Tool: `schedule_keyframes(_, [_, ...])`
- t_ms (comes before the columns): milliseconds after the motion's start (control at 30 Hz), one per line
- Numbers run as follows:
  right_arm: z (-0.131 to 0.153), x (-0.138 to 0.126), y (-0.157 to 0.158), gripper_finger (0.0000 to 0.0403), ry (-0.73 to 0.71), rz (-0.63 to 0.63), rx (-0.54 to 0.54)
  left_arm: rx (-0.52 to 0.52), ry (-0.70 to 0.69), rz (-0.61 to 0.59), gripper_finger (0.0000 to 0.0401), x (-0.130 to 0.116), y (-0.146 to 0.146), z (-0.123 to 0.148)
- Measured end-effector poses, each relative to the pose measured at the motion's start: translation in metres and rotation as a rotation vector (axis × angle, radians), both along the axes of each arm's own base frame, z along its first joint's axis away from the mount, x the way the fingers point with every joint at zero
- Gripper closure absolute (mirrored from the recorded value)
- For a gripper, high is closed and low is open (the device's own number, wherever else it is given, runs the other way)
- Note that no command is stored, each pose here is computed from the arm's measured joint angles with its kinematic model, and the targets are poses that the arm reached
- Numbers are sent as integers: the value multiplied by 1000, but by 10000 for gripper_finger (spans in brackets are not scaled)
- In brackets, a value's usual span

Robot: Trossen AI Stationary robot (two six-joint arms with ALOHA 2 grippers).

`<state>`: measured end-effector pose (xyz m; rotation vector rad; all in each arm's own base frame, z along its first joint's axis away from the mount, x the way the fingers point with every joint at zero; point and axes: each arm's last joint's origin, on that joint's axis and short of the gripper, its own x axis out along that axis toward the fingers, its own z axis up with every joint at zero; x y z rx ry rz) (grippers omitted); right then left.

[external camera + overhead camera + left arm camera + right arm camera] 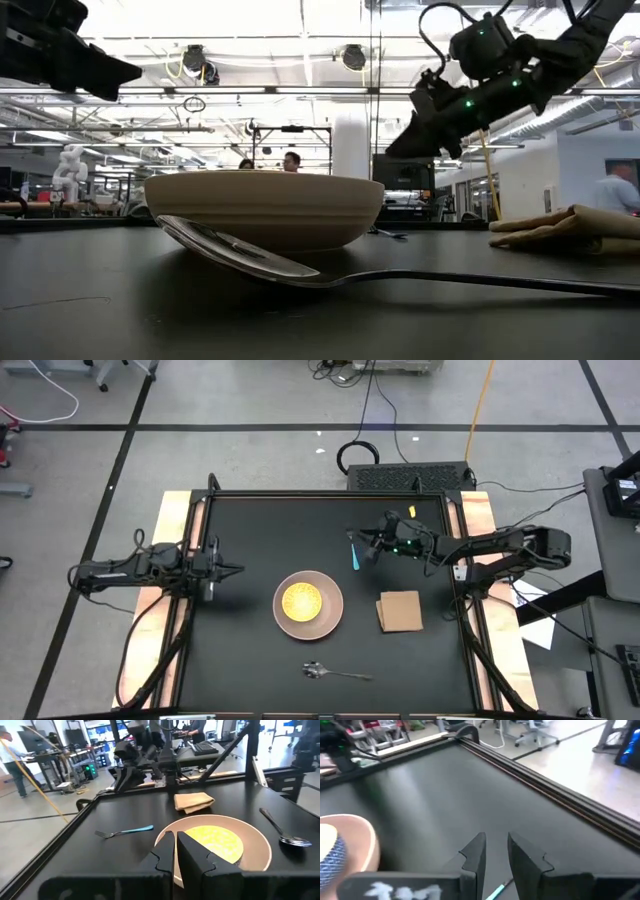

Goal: Set table place
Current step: Put the blue fork to the right of the brown plate

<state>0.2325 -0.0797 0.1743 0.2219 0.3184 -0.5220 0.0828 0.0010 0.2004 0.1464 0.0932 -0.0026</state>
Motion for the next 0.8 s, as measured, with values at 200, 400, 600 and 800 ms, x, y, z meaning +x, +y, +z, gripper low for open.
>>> schedule_keyframes(200, [9, 3, -1, 330, -97, 68, -34, -1, 4, -14, 375, 0, 0, 0])
schedule_keyframes(400, [15, 5, 0, 330, -156, 85, -61, -1, 4, -14, 375, 0, 0, 0])
schedule_keyframes(600, [7, 7, -1, 330, -136, 74, -24, -1, 3, -14, 375, 0, 0, 0])
schedule_keyframes(800, [4, 7, -7, 326, -151, 7, 32, -13, 3, -12, 375, 0, 0, 0])
